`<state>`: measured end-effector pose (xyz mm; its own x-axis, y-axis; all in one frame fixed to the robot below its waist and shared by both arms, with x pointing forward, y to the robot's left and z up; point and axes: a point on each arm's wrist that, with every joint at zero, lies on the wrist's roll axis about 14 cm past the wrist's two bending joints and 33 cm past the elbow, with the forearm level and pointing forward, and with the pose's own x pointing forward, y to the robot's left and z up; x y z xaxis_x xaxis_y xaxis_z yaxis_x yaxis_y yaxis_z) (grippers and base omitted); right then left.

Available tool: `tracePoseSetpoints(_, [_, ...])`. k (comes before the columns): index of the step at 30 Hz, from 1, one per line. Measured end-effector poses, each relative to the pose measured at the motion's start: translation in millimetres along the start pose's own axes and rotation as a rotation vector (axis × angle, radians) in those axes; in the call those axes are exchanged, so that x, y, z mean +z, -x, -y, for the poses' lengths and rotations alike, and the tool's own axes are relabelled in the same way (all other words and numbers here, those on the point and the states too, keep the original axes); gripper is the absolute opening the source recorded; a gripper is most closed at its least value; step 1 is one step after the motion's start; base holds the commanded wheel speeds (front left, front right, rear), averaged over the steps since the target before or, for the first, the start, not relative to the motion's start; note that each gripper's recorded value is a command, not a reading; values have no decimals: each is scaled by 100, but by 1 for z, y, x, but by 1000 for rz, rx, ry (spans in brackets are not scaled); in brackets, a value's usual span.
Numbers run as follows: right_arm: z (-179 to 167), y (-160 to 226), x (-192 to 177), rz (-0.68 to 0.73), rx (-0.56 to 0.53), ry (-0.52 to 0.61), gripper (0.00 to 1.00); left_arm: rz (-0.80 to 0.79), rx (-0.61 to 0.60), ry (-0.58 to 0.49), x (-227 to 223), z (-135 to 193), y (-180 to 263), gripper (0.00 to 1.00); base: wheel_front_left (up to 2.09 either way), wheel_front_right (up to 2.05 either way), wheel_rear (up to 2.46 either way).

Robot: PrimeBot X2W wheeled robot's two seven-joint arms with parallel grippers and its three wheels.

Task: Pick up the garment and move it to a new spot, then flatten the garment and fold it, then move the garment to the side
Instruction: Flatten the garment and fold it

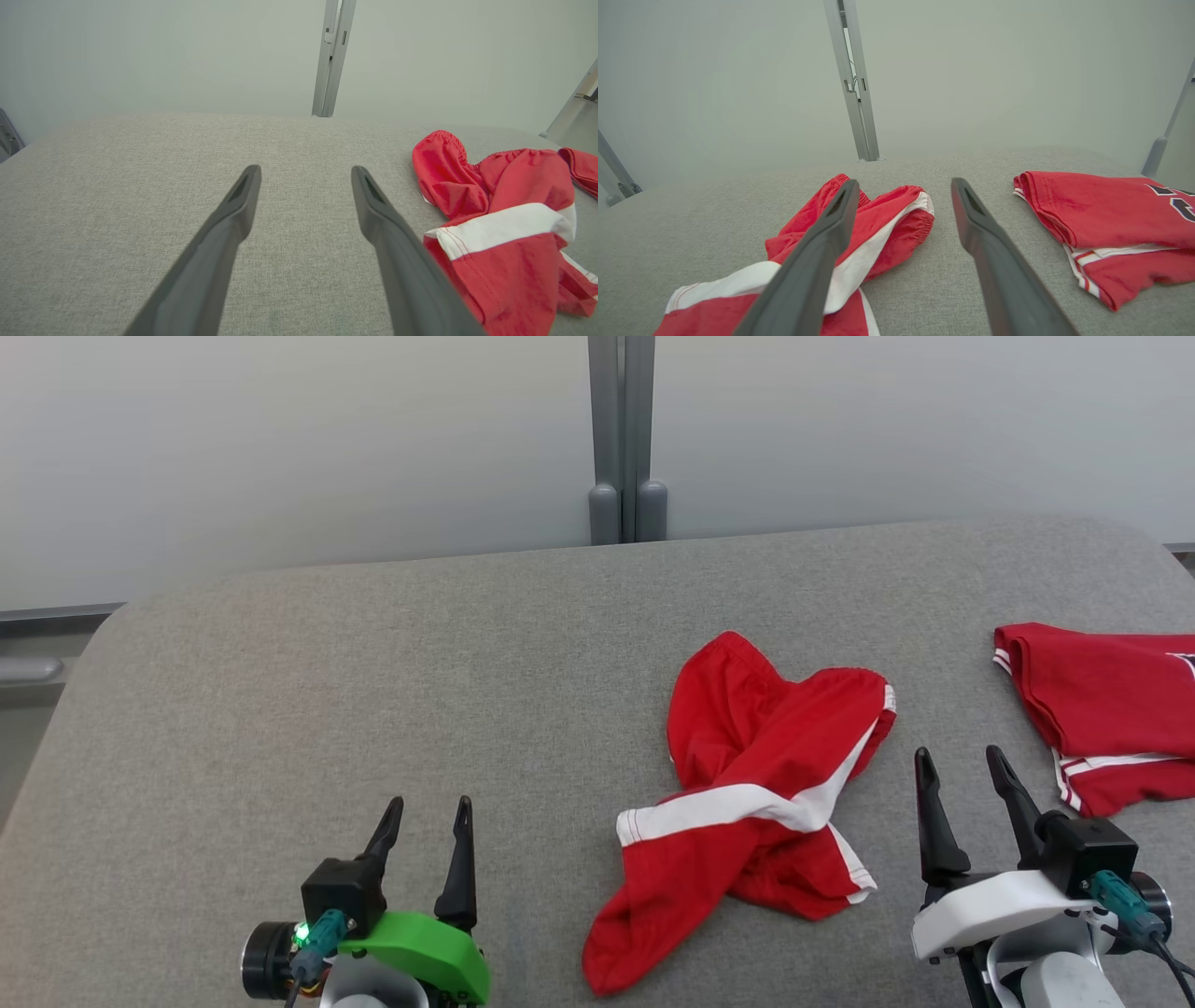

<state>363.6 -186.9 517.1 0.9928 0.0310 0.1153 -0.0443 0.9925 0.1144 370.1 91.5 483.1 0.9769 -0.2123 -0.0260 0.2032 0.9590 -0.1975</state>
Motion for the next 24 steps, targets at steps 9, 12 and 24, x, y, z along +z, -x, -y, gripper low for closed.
tracePoseSetpoints(9, [5, 1, -5, -15, -16, 1, 100, -105, -87, -25, -21, 18, -5, 100, 0, 0, 0])
tracePoseSetpoints(12, [8, 1, -8, -26, -23, 1, 100, -189, -148, 32, -27, 35, -14, 100, 0, 0, 0])
tracePoseSetpoints(24, [21, 1, -20, -66, -64, -3, 100, -578, -398, 173, -66, 109, -21, 100, 0, 0, 0])
